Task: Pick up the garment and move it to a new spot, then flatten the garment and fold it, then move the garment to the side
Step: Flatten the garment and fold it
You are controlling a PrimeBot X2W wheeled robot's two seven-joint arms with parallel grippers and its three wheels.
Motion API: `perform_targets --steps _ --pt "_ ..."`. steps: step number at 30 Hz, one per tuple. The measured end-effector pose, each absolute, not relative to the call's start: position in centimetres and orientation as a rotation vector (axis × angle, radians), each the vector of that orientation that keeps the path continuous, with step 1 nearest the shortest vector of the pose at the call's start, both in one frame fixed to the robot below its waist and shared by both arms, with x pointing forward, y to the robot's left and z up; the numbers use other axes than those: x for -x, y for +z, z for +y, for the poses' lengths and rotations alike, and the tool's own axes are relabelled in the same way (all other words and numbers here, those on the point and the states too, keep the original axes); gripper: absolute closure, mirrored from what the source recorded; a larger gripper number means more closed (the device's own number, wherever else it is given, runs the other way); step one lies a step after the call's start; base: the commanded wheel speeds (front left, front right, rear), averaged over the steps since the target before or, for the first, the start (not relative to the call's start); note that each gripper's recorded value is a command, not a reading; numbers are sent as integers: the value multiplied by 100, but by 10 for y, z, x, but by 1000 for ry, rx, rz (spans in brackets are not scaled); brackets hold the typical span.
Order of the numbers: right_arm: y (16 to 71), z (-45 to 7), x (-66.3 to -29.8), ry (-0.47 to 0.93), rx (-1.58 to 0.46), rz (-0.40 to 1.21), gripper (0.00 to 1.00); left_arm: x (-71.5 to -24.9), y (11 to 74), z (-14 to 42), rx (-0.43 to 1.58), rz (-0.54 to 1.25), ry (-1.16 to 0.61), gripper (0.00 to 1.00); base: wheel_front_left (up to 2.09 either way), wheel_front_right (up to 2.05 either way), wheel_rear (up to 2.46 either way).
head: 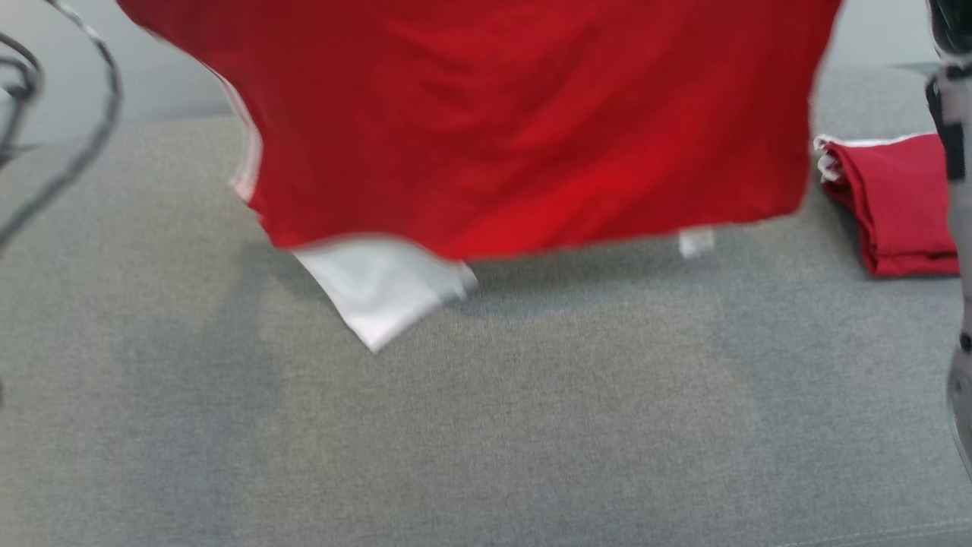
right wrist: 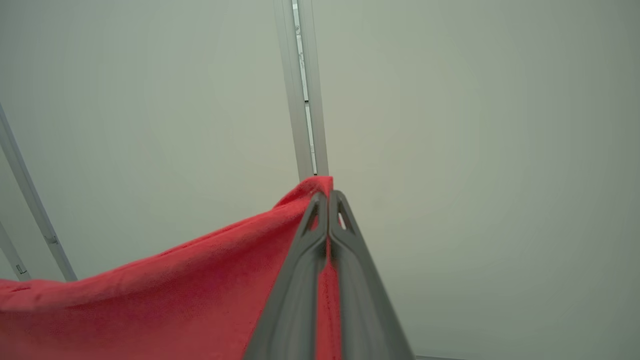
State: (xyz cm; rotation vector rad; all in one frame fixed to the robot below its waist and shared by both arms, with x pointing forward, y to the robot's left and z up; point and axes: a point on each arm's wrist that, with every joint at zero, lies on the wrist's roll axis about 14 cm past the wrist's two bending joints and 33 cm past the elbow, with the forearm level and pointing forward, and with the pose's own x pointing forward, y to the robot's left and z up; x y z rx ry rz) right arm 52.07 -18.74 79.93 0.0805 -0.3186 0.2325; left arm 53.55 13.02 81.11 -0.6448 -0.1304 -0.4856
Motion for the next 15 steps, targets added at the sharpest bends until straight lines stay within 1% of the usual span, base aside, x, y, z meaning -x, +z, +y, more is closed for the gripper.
perform_targets --steps 2,4,6,9,13,15 --pt "801 -177 -541 227 -76 -325 100 -553 819 140 569 -175 -451 100 0 0 0" --pt "810 -171 -561 207 -68 -364 100 -570 836 147 516 -258 -438 100 0 0 0" --pt "822 -166 -579 181 -34 -438 100 -584 857 148 481 -372 -455 100 0 0 0" --pt "837 -158 -603 153 19 -580 100 -604 883 157 442 -584 -427 100 0 0 0" --pt "817 -164 -640 94 110 -668 100 -639 869 156 396 -734 -392 100 0 0 0" --pt "791 -174 -662 58 133 -642 100 -654 850 139 395 -753 -436 100 0 0 0"
